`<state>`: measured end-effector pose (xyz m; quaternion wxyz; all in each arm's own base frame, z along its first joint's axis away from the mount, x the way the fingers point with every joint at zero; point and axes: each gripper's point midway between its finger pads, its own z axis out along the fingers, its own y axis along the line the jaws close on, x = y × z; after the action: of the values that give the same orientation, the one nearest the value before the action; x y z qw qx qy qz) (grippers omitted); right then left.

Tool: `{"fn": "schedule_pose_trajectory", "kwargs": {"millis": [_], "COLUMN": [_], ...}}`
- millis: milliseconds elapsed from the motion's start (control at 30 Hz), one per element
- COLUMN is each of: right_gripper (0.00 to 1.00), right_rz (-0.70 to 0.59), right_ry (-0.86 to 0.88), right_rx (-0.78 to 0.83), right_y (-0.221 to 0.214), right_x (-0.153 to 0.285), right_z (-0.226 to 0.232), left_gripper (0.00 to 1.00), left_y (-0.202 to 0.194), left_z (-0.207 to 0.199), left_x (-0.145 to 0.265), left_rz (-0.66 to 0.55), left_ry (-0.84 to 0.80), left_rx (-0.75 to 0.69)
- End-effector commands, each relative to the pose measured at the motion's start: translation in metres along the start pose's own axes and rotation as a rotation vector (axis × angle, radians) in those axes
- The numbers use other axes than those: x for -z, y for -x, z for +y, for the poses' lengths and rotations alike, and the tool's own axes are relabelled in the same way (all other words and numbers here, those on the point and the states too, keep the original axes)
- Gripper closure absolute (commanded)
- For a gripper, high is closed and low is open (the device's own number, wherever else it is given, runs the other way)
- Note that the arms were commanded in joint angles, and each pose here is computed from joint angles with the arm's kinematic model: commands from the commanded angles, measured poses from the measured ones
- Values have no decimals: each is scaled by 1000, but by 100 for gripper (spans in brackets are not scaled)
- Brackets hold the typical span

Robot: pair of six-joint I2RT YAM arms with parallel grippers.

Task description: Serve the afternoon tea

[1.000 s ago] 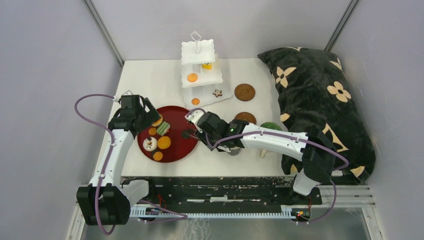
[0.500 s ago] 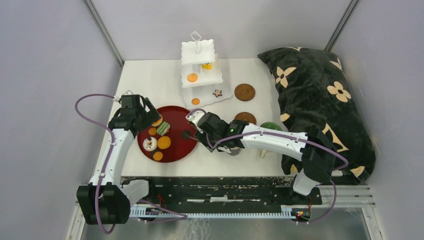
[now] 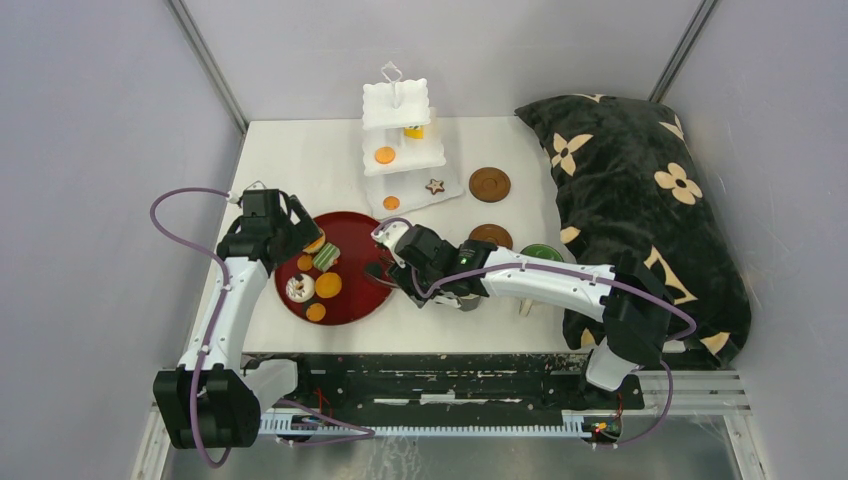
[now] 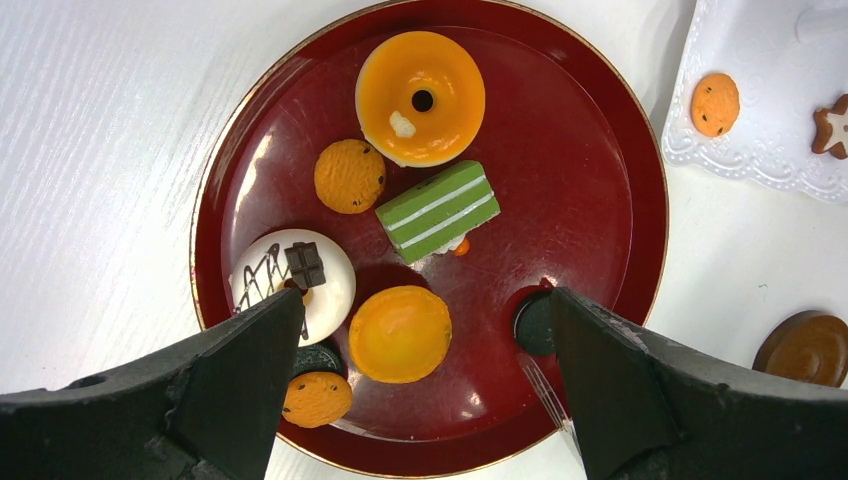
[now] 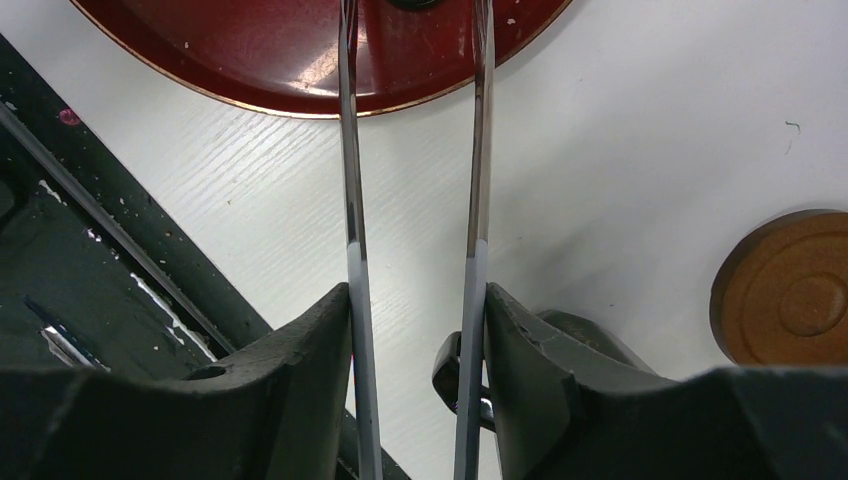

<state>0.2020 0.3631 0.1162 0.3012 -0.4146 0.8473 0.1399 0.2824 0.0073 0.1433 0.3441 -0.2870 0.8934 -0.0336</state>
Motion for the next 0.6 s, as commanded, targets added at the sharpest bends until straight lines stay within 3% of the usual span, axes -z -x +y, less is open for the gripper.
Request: {"fn": "schedule_pose_trajectory", "kwargs": {"millis": [0, 567], "right_gripper": [46, 44], "right_rz": [-66, -46], "right_ry": [24, 12], "right_rx": [-40, -5], "right_y": [17, 19], "right_x": [6, -16], "right_z": [5, 5], "left_gripper": [1, 1], "left_y": [9, 9], "left_z": [-6, -7], "left_x": [0, -1], "left_rz": [-31, -30], "left_ry": [-26, -28], "left_rx": [27, 25]}}
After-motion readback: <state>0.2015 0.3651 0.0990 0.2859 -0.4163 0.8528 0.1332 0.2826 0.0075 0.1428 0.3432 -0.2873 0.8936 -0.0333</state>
